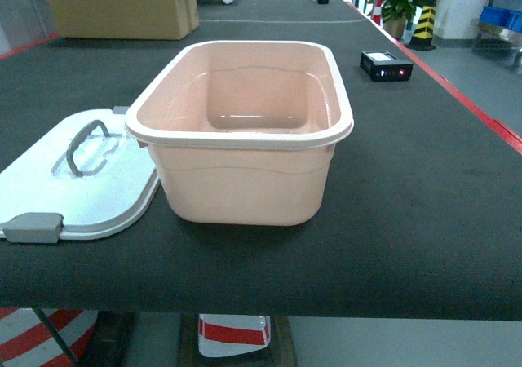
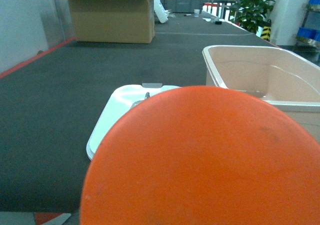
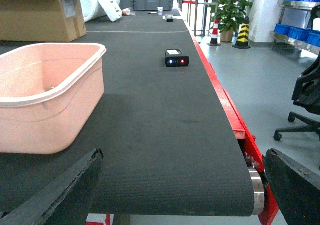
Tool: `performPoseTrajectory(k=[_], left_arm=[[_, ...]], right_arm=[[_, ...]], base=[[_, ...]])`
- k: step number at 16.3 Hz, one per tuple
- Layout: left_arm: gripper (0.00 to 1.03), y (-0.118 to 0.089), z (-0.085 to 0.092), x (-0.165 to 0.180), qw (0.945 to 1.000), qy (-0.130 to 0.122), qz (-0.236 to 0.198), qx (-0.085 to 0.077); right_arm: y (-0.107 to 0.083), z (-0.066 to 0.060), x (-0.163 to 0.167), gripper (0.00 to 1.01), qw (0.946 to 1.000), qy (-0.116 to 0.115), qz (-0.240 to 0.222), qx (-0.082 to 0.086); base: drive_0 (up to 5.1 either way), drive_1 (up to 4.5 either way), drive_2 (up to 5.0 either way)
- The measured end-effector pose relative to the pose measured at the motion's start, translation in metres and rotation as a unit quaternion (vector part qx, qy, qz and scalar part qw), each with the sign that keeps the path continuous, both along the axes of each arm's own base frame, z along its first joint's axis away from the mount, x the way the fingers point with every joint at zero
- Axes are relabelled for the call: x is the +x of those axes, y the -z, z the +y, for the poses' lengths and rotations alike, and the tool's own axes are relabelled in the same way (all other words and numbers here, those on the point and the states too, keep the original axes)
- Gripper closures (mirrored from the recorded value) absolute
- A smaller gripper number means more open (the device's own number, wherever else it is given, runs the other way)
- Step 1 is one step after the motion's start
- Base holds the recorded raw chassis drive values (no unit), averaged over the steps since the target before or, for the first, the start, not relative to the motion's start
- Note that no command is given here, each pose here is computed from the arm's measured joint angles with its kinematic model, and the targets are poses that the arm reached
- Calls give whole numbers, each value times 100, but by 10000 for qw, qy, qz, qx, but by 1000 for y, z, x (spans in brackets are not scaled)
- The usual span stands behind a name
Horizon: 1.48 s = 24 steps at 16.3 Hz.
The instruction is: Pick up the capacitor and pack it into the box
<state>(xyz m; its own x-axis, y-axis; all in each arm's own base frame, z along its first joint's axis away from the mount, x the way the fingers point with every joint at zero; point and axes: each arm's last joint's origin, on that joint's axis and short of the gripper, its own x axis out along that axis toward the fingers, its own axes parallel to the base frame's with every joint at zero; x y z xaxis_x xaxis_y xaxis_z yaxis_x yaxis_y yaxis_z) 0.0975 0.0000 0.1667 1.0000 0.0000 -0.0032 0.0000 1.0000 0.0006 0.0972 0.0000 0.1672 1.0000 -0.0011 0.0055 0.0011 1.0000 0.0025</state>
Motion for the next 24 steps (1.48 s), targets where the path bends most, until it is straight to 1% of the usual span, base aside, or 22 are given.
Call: performPoseTrajectory(k=[18,19,20,21,22,23,24], left_arm=[[60,0,0,0,10000,0,2,0],[60,0,0,0,10000,-48,-2,15],[60,-5,-3,5,9975,-667,-151,148],[60,-6,-7,13,9942,-1031,-105,273],[60,-6,-12,27,9904,-1303,-48,459],[60,-14,-16,44,9908,-1226,-157,552],[60,-35,-25,74,9921,-1028,-510,507]], right_arm=[[0,0,0,3,10000,-4,11,0],[0,0,0,3,10000,-2,11,0],[0,0,0,3,10000,4,13,0],[0,0,0,3,10000,-8,11,0],[0,0,0,3,10000,-4,10,0],[0,0,0,3,10000,-6,13,0],[0,0,0,3,10000,-6,10,2]], base=[[0,0,0],[0,0,0],[0,0,0],[0,0,0],[0,0,0],[0,0,0],[0,0,0]])
